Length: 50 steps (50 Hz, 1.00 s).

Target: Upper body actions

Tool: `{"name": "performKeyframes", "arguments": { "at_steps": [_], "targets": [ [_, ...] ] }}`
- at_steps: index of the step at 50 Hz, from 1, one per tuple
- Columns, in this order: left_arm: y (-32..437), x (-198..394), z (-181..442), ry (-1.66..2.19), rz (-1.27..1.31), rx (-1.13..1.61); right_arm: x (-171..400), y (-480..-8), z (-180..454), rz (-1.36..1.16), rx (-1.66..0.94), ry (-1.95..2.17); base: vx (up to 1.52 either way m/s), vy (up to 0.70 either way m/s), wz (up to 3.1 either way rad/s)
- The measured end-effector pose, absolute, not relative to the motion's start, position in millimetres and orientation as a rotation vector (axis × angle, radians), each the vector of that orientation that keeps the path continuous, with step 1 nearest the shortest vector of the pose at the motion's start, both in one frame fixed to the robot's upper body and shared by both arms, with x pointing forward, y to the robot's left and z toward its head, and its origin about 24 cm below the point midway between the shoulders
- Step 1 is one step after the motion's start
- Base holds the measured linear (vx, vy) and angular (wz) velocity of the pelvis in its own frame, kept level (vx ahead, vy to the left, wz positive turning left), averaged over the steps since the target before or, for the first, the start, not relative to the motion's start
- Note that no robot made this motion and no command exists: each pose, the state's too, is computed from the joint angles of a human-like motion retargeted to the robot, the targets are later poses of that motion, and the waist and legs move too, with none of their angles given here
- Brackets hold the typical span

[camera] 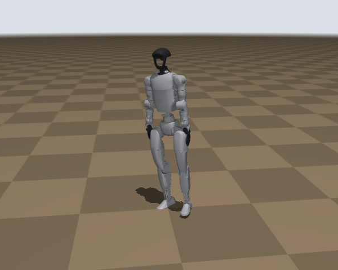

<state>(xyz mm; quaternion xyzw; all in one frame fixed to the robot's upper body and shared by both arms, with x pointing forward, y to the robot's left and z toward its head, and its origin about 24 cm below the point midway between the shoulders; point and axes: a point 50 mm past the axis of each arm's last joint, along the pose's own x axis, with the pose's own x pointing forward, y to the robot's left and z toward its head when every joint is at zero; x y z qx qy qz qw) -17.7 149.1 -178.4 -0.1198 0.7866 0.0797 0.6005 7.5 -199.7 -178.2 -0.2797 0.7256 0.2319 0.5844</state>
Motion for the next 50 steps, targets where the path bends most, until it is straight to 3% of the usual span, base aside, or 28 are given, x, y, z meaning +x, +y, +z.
{"name": "performKeyframes", "arguments": {
  "at_steps": [50],
  "targets": [
    [151.2, -15.5, -178.2, 1.825, 0.167, -0.263, 9.7, -203.4, -177.6, 0.546, -0.659, 1.694, 0.0, 0.0, 0.0]
  ]
}}
